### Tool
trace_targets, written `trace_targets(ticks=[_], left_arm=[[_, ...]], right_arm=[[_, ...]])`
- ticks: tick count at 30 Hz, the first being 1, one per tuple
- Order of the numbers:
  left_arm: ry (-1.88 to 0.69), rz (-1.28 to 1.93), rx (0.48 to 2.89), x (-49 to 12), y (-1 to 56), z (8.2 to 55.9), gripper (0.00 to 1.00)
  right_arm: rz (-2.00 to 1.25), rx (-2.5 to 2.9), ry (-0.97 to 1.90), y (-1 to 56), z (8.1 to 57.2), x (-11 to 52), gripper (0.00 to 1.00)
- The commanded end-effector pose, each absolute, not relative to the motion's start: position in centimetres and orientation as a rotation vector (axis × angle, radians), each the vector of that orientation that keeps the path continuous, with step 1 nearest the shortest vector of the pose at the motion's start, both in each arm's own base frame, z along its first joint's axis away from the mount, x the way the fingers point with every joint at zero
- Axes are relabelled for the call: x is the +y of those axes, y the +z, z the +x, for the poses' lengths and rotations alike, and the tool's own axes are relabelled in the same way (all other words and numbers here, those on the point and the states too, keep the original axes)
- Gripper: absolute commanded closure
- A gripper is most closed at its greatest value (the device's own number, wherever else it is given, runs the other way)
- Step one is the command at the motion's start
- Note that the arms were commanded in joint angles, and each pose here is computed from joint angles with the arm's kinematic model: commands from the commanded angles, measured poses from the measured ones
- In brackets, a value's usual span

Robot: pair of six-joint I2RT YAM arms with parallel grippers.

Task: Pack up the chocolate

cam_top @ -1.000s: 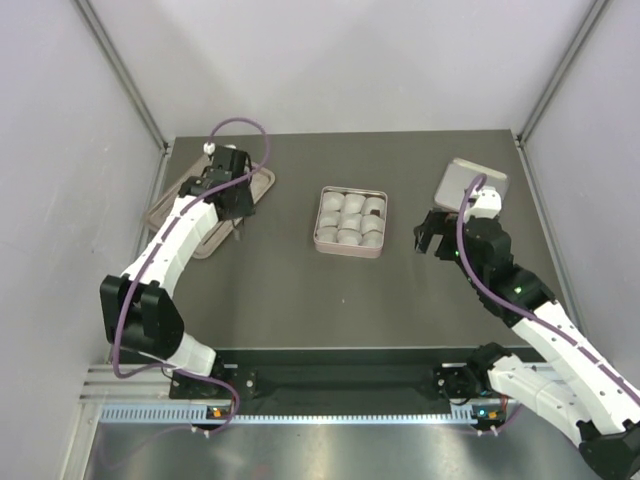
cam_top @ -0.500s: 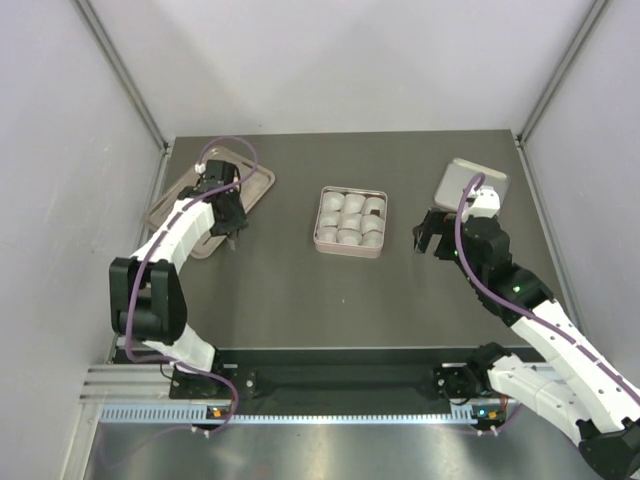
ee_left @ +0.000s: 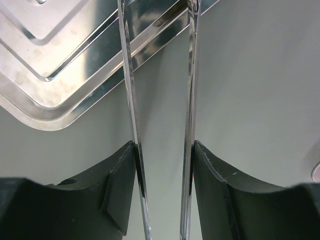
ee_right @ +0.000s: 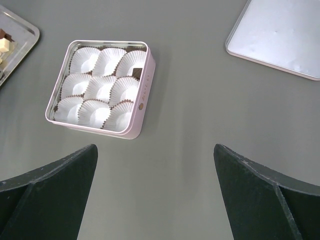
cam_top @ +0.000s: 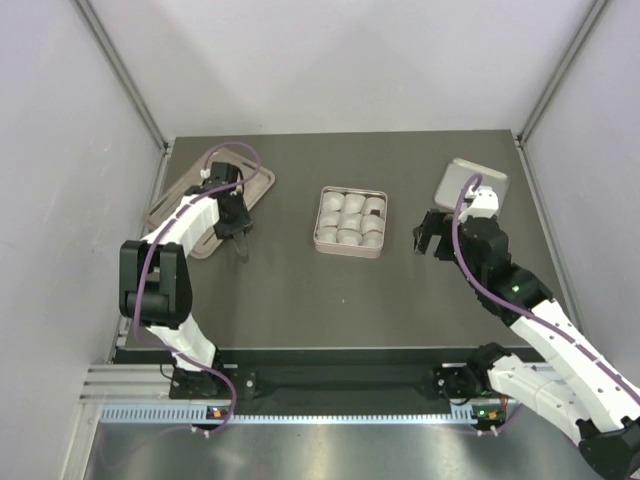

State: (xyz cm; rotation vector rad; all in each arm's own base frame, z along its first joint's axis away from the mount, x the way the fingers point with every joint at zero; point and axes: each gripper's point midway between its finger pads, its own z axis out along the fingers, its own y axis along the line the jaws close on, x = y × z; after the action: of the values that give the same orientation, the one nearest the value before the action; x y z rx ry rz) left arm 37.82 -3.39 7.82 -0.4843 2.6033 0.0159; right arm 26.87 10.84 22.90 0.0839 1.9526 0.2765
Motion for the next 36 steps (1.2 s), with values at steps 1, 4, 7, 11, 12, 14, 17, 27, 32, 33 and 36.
trace_targets(ticks=[1, 4, 7, 11, 12, 14, 17, 27, 32, 33, 36], left_arm=[[-0.002, -0.508, 2.522, -3.0, 9.7, 40.0, 0.48], [-0.002, -0.509, 2.53, -2.9, 9.7, 40.0, 0.49], [-0.003, -0.512, 2.536, -2.9, 10.0, 39.9, 0.5], [0.0, -0.521, 2.542, -2.8, 10.4, 39.7, 0.5], [0.003, -0.524, 2.546, -2.7, 10.4, 39.6, 0.5], [-0.005, -0.526, 2.549, -2.8, 10.4, 39.5, 0.5], [-0.01, -0.537, 2.559, -2.4, 10.0, 39.4, 0.5], [-0.078, -0.548, 2.602, -2.4, 9.1, 39.6, 0.5], [-0.103, -0.567, 2.624, -2.4, 8.6, 39.4, 0.5], [-0.106, -0.569, 2.627, -2.4, 8.5, 39.3, 0.5], [-0.111, -0.571, 2.627, -2.3, 8.6, 39.2, 0.5]], right_arm=[[0.078, 1.903, 0.286, 23.9, 27.4, 11.3, 0.0], [0.078, 1.903, 0.286, 23.9, 27.5, 11.4, 0.0], [0.075, 1.903, 0.286, 23.9, 27.6, 11.4, 0.0], [0.075, 1.905, 0.288, 23.9, 27.6, 11.5, 0.0], [0.074, 1.905, 0.287, 23.9, 27.6, 11.5, 0.0], [0.077, 1.903, 0.294, 23.9, 27.5, 11.5, 0.0], [0.078, 1.9, 0.298, 23.9, 27.4, 11.5, 0.0], [0.078, 1.889, 0.296, 24.3, 27.3, 11.3, 0.0], [0.076, 1.892, 0.3, 24.2, 27.3, 11.4, 0.0], [0.079, 1.889, 0.301, 24.3, 27.3, 11.4, 0.0], [0.077, 1.891, 0.305, 24.4, 27.4, 11.5, 0.0]])
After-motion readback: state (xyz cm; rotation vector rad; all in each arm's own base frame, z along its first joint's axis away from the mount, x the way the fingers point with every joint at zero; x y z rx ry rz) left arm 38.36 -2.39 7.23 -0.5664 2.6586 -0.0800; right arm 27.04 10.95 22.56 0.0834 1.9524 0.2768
